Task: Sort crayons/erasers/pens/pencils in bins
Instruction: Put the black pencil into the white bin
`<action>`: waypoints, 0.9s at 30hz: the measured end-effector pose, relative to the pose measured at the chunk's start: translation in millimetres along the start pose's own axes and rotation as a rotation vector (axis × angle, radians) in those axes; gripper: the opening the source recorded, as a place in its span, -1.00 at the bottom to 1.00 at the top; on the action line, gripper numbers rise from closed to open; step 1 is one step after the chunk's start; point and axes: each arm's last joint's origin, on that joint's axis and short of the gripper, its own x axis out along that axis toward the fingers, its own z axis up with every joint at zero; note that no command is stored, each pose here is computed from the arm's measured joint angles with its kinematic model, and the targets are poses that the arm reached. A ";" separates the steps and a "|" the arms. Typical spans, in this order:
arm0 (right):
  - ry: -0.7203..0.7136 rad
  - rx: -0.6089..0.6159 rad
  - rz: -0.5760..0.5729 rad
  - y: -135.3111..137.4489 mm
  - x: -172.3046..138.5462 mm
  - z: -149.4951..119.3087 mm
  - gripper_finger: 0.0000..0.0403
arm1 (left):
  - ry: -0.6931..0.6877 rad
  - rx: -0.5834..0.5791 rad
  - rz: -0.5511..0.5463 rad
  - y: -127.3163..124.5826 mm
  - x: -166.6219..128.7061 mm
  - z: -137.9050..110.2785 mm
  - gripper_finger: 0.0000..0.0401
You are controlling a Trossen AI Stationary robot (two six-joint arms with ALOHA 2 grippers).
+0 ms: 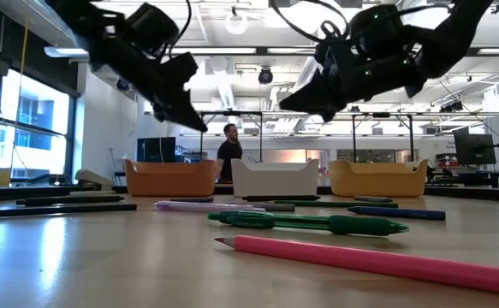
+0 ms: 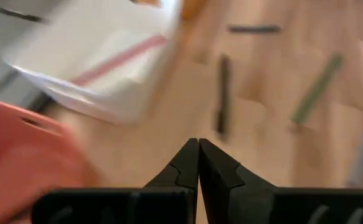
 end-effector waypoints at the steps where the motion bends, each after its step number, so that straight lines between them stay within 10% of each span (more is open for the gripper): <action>1: 0.014 -0.005 -0.017 1.7 -2.2 0.8 -1.00 | 0.002 0.002 -0.022 -8.4 0.9 -5.4 -1.00; 10: 0.089 -0.076 -0.009 18.0 -10.4 1.4 -1.00 | 0.105 0.062 -0.145 -73.8 -7.6 -31.5 -1.00; 27: 0.063 -0.089 0.058 25.8 -8.9 2.9 -1.00 | 0.515 -0.207 -0.045 -136.5 -53.4 -71.9 -0.67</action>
